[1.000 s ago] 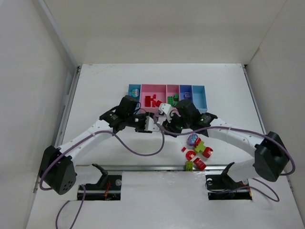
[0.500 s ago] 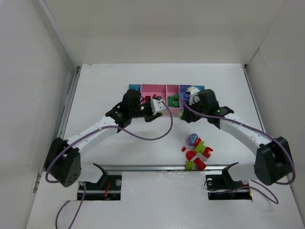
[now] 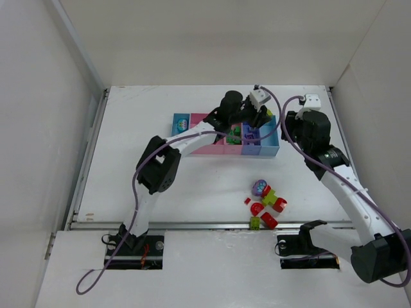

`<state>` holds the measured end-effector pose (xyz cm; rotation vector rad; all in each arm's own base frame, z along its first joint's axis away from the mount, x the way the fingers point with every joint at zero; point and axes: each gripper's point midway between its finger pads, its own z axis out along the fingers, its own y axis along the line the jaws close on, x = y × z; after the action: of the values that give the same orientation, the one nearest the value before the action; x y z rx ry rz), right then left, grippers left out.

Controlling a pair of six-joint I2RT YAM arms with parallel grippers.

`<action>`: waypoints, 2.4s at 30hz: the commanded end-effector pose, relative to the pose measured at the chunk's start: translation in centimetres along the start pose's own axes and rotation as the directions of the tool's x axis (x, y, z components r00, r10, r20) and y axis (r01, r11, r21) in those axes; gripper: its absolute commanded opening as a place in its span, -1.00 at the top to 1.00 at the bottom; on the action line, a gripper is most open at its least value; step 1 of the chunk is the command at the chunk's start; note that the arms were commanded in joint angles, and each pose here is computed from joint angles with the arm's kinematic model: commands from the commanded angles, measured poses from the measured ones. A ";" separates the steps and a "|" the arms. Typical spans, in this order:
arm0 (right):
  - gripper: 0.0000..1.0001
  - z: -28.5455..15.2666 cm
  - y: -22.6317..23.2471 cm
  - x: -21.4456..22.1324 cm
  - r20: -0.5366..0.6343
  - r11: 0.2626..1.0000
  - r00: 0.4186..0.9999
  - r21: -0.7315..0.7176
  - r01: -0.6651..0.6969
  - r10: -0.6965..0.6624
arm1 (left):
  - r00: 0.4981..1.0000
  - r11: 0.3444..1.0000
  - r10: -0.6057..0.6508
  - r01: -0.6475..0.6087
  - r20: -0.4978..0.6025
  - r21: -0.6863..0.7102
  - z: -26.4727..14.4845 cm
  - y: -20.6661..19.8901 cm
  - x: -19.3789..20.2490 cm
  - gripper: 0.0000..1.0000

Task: Sort the legos into containers by color

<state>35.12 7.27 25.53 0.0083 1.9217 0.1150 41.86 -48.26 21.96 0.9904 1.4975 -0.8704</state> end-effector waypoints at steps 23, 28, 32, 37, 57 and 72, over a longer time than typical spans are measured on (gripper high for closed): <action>1.00 -2.6 3.3 -5.0 0.232 0.902 0.925 -0.245 0.356 -0.301 | 0.980 0.854 0.115 -0.182 0.165 0.487 -4.2 -7.2 -0.6 -0.56; 0.97 -6.0 9.7 -2.9 0.408 0.611 0.833 -0.567 0.553 -0.374 | 0.979 0.791 0.127 -0.198 0.162 0.578 -11.5 -7.2 -2.8 -0.34; 0.92 -9.5 13.1 -2.1 0.503 0.386 0.811 -0.714 0.584 -0.298 | 0.964 0.742 0.240 -0.258 0.114 0.619 -14.9 -8.0 -1.8 -0.32; 0.92 -11.8 15.5 -1.6 0.522 0.149 0.829 -0.820 0.552 -0.200 | 0.965 0.748 0.251 -0.241 0.073 0.619 -18.7 -9.4 -1.1 -0.32; 0.99 -13.8 20.2 -6.7 0.598 0.215 0.790 -0.761 0.613 -0.133 | 0.932 0.829 0.275 -0.354 0.234 0.433 -24.1 -11.2 -7.4 -0.52; 0.99 -14.2 21.4 -6.3 0.585 0.216 0.803 -0.775 0.594 -0.112 | 0.948 0.910 0.114 -0.219 0.297 0.351 -23.9 -11.0 -11.3 -0.29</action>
<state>23.01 26.93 36.89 -1.1909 1.1396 0.8882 24.14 -32.19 33.83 1.2486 1.0884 -1.1328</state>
